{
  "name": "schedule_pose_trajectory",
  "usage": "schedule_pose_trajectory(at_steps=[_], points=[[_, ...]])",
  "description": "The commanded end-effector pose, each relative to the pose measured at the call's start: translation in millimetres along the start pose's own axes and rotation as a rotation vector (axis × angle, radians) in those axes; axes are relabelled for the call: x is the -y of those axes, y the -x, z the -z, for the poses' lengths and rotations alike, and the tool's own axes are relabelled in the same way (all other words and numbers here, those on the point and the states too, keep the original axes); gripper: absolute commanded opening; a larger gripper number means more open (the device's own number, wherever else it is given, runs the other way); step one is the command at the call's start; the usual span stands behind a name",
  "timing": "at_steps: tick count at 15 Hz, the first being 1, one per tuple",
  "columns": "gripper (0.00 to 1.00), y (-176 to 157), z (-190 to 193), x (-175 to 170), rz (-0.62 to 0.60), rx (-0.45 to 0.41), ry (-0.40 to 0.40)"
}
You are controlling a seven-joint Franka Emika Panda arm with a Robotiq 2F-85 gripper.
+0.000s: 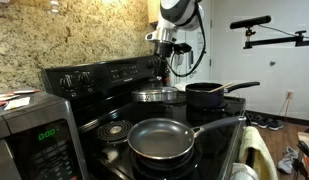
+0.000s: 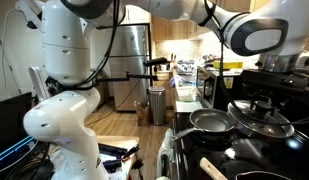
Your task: Put the wooden spatula in the pot then take the lid off the pan and put it on the pot
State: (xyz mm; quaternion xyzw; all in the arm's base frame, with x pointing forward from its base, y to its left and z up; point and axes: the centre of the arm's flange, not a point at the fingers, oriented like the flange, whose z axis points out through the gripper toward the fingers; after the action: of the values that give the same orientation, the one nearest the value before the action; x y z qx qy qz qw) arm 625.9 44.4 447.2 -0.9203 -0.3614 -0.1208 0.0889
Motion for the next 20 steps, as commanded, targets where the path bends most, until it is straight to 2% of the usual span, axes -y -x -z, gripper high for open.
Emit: schedule_pose_trajectory(at_steps=[1,5,12,15,20], points=[[0.34,17,45,-38,-0.061,-0.043,0.06],[0.34,42,85,-68,-0.101,-0.045,0.148],[0.34,127,107,-103,-0.252,0.011,0.188],[0.34,159,109,-109,-0.298,0.04,0.188],[0.34,195,104,-105,-0.365,0.069,0.147]])
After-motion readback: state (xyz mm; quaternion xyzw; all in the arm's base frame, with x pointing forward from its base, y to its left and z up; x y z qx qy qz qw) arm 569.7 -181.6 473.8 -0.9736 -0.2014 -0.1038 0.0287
